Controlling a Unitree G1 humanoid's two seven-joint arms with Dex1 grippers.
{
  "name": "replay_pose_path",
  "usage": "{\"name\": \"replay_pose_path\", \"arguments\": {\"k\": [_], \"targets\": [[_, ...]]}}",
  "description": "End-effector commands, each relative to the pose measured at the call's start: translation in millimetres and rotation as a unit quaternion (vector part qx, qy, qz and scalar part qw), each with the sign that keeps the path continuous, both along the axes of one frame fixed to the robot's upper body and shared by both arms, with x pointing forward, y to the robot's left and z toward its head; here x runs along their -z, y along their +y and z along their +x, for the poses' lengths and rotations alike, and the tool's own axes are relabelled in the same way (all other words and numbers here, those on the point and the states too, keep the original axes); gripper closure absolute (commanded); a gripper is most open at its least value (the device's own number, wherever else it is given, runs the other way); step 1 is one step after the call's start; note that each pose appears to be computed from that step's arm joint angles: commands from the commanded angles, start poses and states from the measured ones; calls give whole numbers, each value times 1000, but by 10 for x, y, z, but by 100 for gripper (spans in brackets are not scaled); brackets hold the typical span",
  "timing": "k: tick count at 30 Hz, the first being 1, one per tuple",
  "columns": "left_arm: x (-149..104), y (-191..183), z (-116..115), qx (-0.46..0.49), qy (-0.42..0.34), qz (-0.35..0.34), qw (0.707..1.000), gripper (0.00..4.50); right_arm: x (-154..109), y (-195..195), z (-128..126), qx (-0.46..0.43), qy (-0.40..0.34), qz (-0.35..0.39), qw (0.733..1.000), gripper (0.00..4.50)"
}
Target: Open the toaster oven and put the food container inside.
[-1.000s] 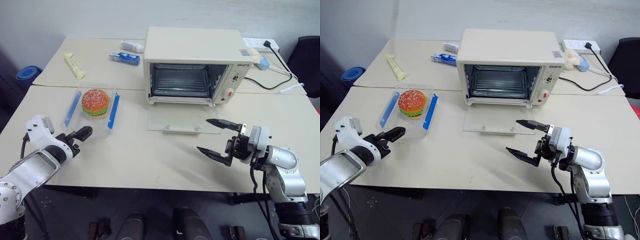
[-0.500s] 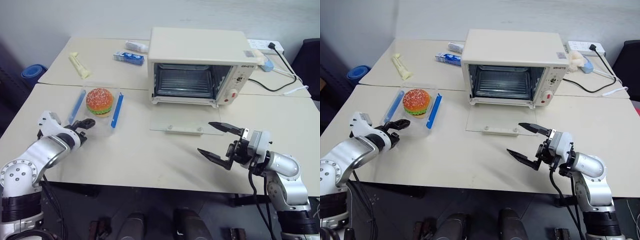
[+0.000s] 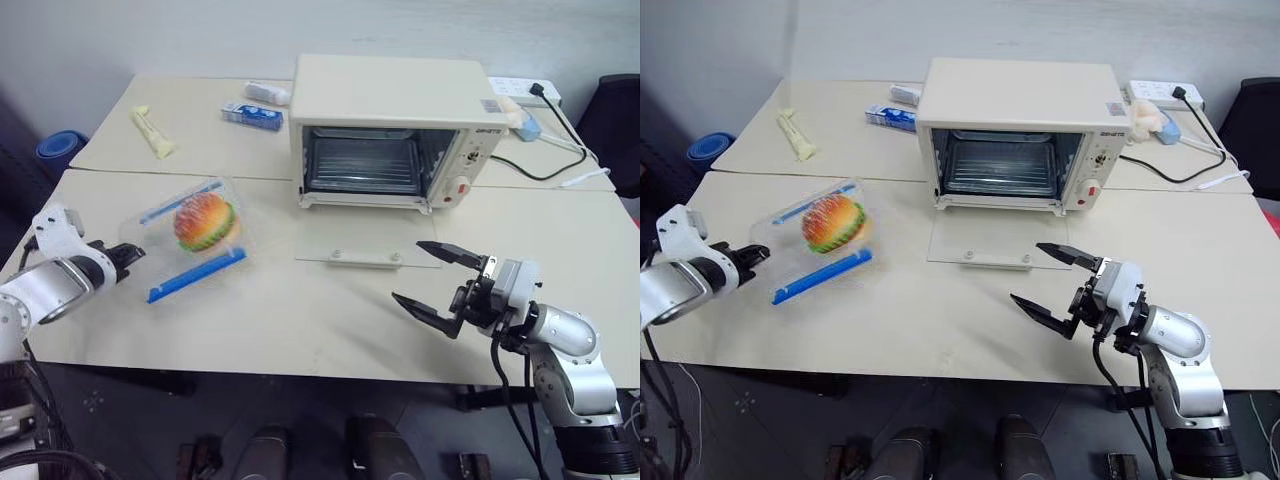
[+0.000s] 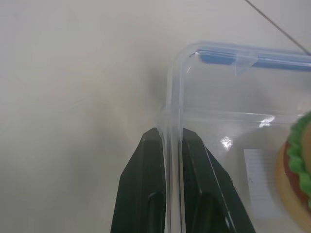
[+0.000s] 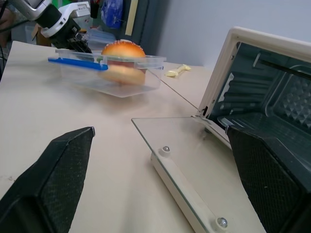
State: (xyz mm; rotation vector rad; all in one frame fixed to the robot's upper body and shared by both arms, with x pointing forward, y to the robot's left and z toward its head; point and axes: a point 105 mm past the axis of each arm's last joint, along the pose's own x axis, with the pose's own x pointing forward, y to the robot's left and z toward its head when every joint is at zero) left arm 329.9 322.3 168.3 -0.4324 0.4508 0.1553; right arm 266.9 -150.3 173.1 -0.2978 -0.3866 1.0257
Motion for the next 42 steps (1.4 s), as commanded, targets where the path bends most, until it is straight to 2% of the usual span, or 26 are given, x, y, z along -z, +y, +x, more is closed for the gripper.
{"name": "replay_pose_path", "arguments": {"k": [1,3,7,11,14,17,22,30,36,38,40,42], "targets": [[-321,-89,45,73,-20,31,997,444,-73,5,-36,5,-20,4,1000,0],[-394,-176,78,106,-15,41,993,444,-65,-15,-42,13,-19,5,1000,0],[-608,-657,168,223,-15,52,973,444,-25,-99,-108,37,-12,4,999,0],[-716,-962,299,261,-20,61,963,444,0,-196,-165,64,-6,1,998,0],[-785,-1415,442,308,-35,56,949,444,32,-326,-249,100,1,-1,995,0],[-759,-1667,517,328,-8,70,942,444,48,-361,-317,118,3,-1,993,0],[-821,-1951,660,336,-25,65,939,444,65,-357,-394,138,5,6,990,0],[-636,-2236,841,317,-14,74,945,444,78,-356,-447,167,3,18,986,0],[-545,-2497,876,326,-16,52,944,444,96,-319,-463,173,4,28,985,0],[-534,-2503,892,319,-21,51,946,373,104,-315,-468,175,5,30,984,0],[-559,-2533,882,324,-25,44,945,331,110,-317,-473,177,6,32,984,0],[-628,-2571,875,328,-41,31,943,269,119,-321,-481,178,7,32,983,0]]}}
